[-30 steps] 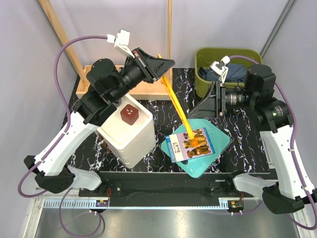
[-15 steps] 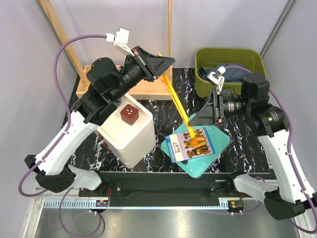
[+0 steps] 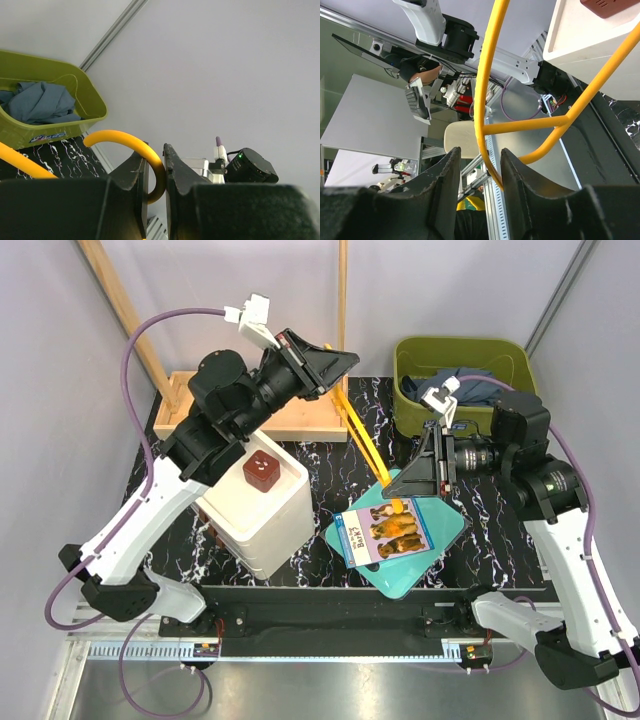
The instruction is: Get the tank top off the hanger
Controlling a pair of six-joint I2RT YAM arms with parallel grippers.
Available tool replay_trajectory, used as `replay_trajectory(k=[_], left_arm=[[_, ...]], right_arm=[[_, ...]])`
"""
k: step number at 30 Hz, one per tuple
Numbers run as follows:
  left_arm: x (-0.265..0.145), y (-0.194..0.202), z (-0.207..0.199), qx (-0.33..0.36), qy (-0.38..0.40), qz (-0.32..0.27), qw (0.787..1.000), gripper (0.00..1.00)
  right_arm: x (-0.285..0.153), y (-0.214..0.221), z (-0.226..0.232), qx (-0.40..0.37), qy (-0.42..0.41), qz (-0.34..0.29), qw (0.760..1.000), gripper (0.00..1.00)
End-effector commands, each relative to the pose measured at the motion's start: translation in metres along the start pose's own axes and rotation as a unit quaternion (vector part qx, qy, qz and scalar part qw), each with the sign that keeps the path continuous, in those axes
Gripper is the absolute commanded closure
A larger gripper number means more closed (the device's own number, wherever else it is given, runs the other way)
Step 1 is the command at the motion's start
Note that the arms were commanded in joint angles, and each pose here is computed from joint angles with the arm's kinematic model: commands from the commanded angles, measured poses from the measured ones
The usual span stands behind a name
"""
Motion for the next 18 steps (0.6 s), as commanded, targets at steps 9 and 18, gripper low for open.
replay_trajectory(k=[9,18], left_arm=[[-0.004,-0.021,-0.013,-0.006,0.020,-0.044,0.999,1.00],[-0.022,-0.022,-0.007,0.019,-0.007,-0.059,0.998,0.43]], right_arm=[[0.003,-0.002,-0.005,-0.005,0.009,-0.023,1.000,1.00],[0.004,-0.007,-0.008,-0.029,0.034,-0.075,0.996,1.00]])
Point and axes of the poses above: each gripper's point midway between its finger pads, its own x axis out along the fingers, its own z axis along the line the jaws close on, y = z × x, the point moved 10 cm from there along -x, back along the fingers, and after that the axes turned 15 degrees about x, right-handed, at the moved point
